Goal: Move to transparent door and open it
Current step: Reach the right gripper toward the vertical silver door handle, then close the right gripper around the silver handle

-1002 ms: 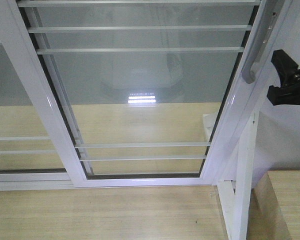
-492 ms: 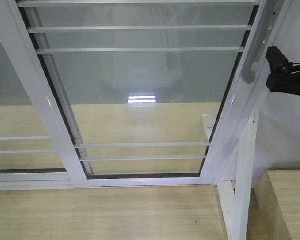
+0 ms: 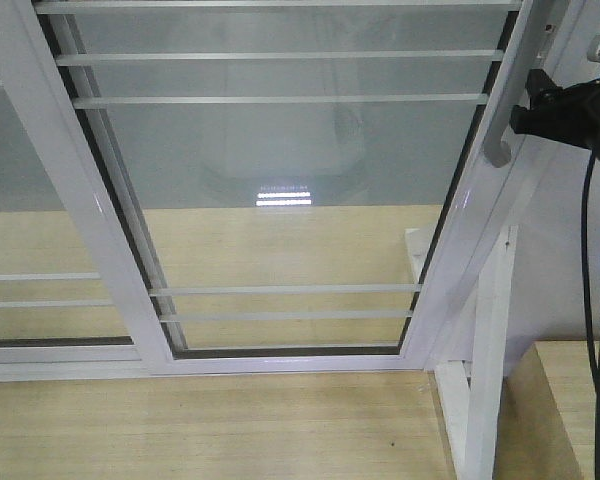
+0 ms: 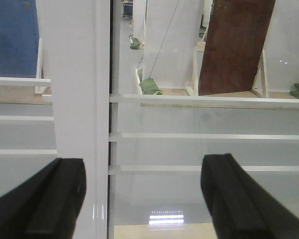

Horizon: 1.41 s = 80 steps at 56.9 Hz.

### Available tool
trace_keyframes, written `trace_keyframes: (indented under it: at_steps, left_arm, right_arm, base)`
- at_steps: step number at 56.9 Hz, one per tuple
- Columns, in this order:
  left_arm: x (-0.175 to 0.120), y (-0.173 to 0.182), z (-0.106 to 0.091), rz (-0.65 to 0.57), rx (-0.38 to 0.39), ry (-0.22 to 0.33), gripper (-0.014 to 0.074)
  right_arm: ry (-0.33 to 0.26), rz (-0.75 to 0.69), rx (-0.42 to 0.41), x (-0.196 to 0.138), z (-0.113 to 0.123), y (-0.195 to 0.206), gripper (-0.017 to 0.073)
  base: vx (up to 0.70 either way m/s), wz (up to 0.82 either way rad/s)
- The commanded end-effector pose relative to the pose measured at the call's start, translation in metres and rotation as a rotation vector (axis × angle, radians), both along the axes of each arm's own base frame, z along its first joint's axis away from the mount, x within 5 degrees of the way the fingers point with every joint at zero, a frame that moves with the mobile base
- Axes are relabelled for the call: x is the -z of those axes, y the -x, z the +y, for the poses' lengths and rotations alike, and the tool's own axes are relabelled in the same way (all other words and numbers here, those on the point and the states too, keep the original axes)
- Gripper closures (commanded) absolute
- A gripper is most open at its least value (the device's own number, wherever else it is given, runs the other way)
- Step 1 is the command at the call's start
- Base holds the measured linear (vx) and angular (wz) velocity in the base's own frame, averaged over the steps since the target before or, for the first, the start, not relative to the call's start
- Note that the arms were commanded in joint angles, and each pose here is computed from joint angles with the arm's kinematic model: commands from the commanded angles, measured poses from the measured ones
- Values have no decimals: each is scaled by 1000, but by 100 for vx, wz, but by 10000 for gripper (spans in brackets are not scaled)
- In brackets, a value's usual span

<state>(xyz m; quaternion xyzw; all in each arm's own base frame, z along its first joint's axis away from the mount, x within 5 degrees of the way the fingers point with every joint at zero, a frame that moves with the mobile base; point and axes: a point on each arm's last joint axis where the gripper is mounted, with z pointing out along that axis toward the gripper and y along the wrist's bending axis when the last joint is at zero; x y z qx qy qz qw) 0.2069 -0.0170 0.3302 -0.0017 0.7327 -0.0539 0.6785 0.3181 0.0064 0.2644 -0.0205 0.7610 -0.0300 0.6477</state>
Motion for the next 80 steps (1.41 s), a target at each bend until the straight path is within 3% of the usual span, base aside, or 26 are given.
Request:
trace_keyframes:
  at_steps: [1, 38, 45, 61, 71, 80]
  left_arm:
    - [-22, 2, -1, -127, 1, 3, 15]
    - [-22, 2, -1, -128, 1, -12, 15]
    - [-22, 2, -1, -128, 1, -12, 15]
    - [-22, 2, -1, -126, 2, -12, 15]
    - [-21, 1, -1, -124, 1, -11, 15]
    - [-21, 1, -1, -124, 1, -11, 15]
  right_arm:
    - [13, -139, 8, -24, -2, -17, 20]
    - [31, -119, 5, 3, -3, -97, 34]
    - [42, -125, 3, 4, -3, -102, 122]
    - [53, -134, -6, 3, -2, -102, 577]
    - [97, -136, -67, 3, 4, -102, 571]
    - [86, -134, -121, 4, 9, -101, 568]
  base:
    - [0, 0]
    - [0, 0]
    - [0, 0]
    - [0, 0]
    - [0, 0]
    - [0, 0]
